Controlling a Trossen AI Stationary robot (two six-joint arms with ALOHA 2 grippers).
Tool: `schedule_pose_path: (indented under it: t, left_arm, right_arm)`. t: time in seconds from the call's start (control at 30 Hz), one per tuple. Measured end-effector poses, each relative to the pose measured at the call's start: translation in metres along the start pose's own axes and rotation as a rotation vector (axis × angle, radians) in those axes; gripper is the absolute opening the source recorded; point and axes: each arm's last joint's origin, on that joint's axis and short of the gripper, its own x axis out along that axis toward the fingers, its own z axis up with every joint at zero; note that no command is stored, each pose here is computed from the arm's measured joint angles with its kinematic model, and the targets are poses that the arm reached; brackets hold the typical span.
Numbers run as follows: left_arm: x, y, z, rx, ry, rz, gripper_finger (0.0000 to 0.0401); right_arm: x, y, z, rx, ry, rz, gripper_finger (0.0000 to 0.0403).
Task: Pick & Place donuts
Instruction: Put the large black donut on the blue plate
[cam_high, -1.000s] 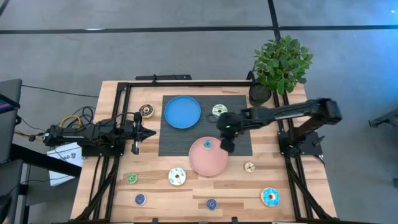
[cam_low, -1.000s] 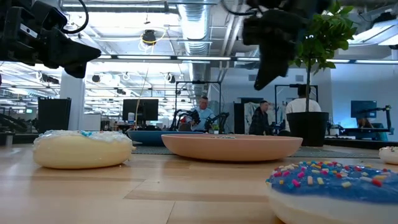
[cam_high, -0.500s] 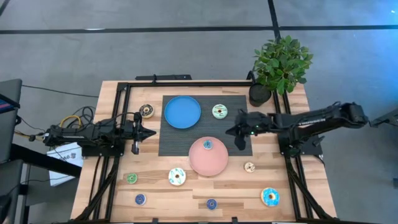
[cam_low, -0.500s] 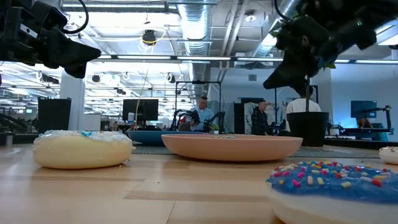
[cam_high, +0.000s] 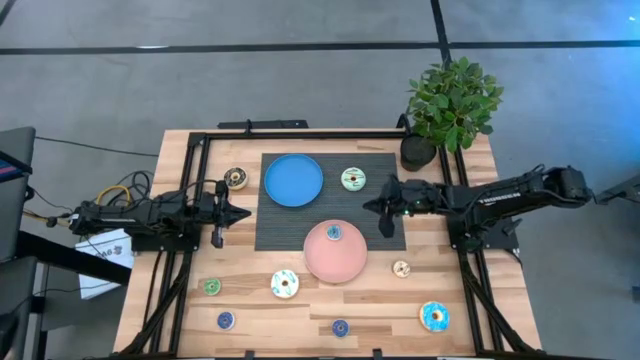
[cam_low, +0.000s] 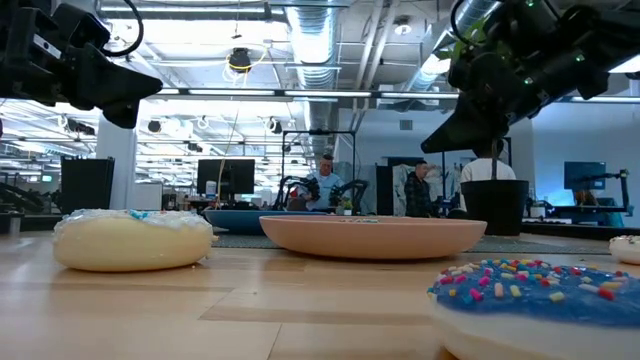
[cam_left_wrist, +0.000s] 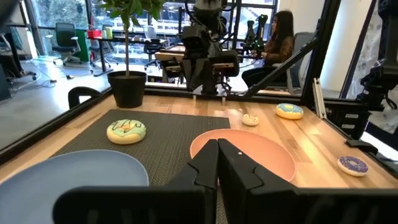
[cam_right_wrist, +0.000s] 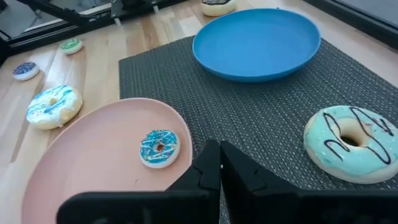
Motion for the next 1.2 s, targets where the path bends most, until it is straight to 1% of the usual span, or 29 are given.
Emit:
schedule_pose_path:
  t: [0.07, 0.13, 0.2, 0.3, 0.4, 0.57, 0.63, 0.83, 0.93, 1.0, 1.07, 1.13, 1.2]
  left_arm:
    - [0.000, 0.000, 0.000, 0.019, -0.004, 0.012, 0.0000]
    - [0.000, 0.002, 0.002, 0.025, -0.021, 0.067, 0.0000]
    - [-0.001, 0.004, 0.005, -0.008, -0.024, 0.153, 0.0000]
    - [-0.002, 0.008, 0.014, -0.043, 0.016, 0.302, 0.0000]
    - [0.001, 0.010, 0.029, -0.035, 0.055, 0.417, 0.0000]
    - [0.018, 0.013, 0.054, 0.014, 0.209, 0.630, 0.0000]
    - [0.027, 0.017, 0.065, 0.024, 0.295, 0.719, 0.0000]
    - [0.058, 0.041, 0.090, 0.018, 0.528, 0.905, 0.0000]
    - [0.070, 0.057, 0.095, 0.058, 0.631, 0.953, 0.0008]
    - [0.075, 0.069, 0.095, 0.071, 0.687, 0.954, 0.0022]
    - [0.074, 0.083, 0.092, 0.074, 0.735, 0.991, 0.0041]
    - [0.069, 0.099, 0.086, 0.035, 0.801, 1.036, 0.0064]
    - [0.061, 0.112, 0.080, -0.054, 0.864, 1.034, 0.0088]
  right_arm:
    - [0.000, -0.002, 0.000, 0.005, -0.001, -0.009, 0.0001]
    - [0.000, -0.004, 0.001, 0.009, 0.000, -0.017, 0.0001]
    - [0.000, -0.005, 0.000, 0.011, 0.006, -0.024, 0.0001]
    - [0.000, -0.008, 0.000, 0.015, 0.015, -0.034, 0.0000]
    - [0.000, -0.010, -0.001, 0.019, 0.023, -0.043, 0.0001]
    - [0.000, -0.010, -0.001, 0.016, 0.023, -0.043, 0.0000]
    - [0.000, -0.010, -0.001, -0.004, 0.024, -0.042, 0.0001]
    - [0.000, -0.010, -0.001, -0.010, 0.024, -0.042, 0.0000]
    - [0.000, -0.009, -0.001, -0.010, 0.024, -0.040, 0.0001]
    - [0.000, -0.009, -0.001, -0.008, 0.023, -0.040, 0.0001]
    - [0.000, -0.009, -0.001, -0.008, 0.024, -0.039, 0.0000]
    - [0.000, -0.009, -0.001, -0.008, 0.024, -0.038, 0.0000]
    - [0.000, -0.009, -0.001, -0.008, 0.024, -0.035, 0.0001]
